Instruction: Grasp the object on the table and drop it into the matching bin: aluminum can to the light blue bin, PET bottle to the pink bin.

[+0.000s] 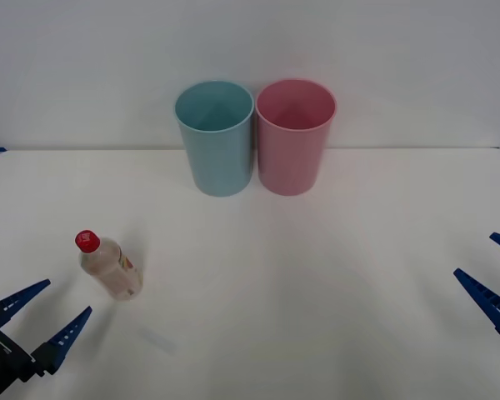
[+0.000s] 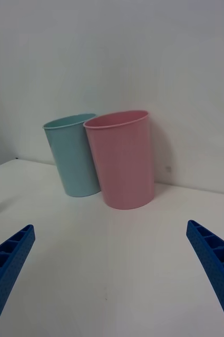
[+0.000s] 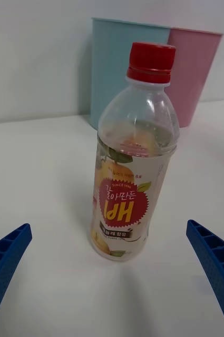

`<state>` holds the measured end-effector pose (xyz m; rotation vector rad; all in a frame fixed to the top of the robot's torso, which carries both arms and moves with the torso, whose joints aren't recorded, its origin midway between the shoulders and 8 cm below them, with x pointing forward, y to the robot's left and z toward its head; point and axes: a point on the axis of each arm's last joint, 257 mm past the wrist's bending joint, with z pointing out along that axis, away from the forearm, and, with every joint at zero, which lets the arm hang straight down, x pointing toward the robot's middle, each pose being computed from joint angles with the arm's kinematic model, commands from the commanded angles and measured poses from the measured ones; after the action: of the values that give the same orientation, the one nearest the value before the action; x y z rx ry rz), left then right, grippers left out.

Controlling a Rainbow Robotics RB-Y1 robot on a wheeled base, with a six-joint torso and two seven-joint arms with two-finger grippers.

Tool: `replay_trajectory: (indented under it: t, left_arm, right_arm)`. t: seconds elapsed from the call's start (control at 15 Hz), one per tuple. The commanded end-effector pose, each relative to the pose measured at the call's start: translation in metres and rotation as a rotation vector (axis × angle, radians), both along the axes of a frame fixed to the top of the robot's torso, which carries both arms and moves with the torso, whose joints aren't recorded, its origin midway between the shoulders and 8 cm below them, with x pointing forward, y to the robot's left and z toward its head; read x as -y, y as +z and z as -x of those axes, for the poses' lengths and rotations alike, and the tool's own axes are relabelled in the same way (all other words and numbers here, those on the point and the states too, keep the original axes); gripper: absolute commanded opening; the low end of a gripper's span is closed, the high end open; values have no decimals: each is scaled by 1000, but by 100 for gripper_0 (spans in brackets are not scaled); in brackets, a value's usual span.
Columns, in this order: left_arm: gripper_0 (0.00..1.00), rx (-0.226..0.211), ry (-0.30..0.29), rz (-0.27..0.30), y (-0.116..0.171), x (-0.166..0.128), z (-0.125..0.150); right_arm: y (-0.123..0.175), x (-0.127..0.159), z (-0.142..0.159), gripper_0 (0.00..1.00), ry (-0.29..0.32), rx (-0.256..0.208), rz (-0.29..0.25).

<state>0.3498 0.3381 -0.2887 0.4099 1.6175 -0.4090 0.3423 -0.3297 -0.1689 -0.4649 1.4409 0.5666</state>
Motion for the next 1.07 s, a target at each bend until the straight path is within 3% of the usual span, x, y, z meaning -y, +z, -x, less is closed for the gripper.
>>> replay_trajectory:
  t: [0.07, 0.27, 0.67, 1.07]
  left_arm:
    - [100, 16, -4, -20, -11, 6, -14]
    - [100, 9, -6, -6, -19, 17, -25]
    - [100, 40, 5, 43, -15, 42, -42]
    - [100, 58, 22, 43, -13, 57, -62]
  right_arm:
    - [0, 0, 0, 100, 0, 0, 0]
    - [0, 0, 0, 100, 0, 0, 0]
    - [0, 0, 0, 100, 0, 0, 0]
    - [0, 0, 0, 100, 0, 0, 0]
